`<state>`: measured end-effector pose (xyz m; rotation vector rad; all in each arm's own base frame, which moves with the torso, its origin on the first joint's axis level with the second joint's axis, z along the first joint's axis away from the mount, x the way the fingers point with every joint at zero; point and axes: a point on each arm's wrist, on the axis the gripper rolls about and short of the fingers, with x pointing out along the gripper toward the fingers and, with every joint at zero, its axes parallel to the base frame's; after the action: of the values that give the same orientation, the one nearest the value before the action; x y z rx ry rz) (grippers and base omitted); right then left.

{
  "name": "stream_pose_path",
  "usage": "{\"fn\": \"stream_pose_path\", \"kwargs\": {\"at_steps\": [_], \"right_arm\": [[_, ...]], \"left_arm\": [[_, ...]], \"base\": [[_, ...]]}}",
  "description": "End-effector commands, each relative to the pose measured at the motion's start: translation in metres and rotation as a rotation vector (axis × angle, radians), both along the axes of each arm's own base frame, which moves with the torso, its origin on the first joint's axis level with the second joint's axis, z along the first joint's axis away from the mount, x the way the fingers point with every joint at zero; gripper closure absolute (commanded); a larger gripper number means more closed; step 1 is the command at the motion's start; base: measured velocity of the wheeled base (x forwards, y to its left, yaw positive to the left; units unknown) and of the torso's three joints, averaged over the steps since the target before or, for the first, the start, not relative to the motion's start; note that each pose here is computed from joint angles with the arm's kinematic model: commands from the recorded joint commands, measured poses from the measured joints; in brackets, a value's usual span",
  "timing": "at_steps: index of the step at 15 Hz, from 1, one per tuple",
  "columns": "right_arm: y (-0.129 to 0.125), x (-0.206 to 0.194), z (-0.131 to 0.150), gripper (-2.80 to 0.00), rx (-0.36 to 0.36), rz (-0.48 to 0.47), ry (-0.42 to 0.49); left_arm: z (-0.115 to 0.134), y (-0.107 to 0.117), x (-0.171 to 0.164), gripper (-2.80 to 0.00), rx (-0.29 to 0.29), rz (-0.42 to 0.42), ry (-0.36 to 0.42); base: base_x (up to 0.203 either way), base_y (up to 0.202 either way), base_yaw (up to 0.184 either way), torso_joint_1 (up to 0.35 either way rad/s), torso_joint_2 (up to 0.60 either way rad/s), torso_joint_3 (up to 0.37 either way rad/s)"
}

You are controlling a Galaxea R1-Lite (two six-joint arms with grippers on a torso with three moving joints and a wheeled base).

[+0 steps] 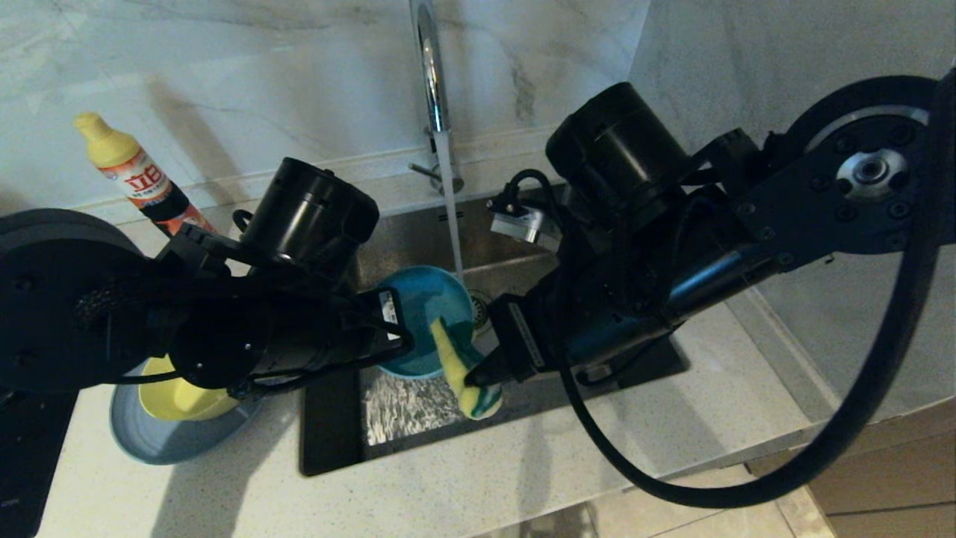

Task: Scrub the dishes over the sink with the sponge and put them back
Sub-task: Wipe the bowl

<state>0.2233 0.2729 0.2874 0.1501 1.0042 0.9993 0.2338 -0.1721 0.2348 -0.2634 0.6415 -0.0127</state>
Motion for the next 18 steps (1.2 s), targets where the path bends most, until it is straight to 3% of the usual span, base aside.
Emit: {"fn": "stream_pose_path", "kwargs": {"at_steps": [1,4,6,10,18], "right_arm": [[0.007,0.006,-0.011,0.0,-0.022,-0.001,0.027],[0.011,0.007,-0.016,0.0,-0.032,-0.004,0.041],[0.014,0.01,-0.02,0.0,-0.034,-0.016,0.059],[0.019,0.014,-0.029,0.0,-0.051,-0.019,0.079],[0.031,0.02,-0.04,0.0,-0.038,-0.029,0.092]], "left_arm": [[-0.008,-0.006,0.0,0.0,0.039,0.016,0.004],[-0.012,-0.014,-0.008,0.0,0.071,0.008,-0.006],[-0.013,-0.018,-0.013,0.0,0.059,-0.013,-0.041],[-0.026,-0.025,-0.018,0.0,0.115,-0.002,-0.134],[-0.027,-0.031,-0.027,0.0,0.081,-0.034,-0.173]], "base": [[0.0,0.0,0.0,0.0,0.0,0.0],[0.0,0.0,0.0,0.0,0.0,0.0],[0.0,0.0,0.0,0.0,0.0,0.0],[0.0,0.0,0.0,0.0,0.0,0.0],[0.0,0.0,0.0,0.0,0.0,0.0]]}}
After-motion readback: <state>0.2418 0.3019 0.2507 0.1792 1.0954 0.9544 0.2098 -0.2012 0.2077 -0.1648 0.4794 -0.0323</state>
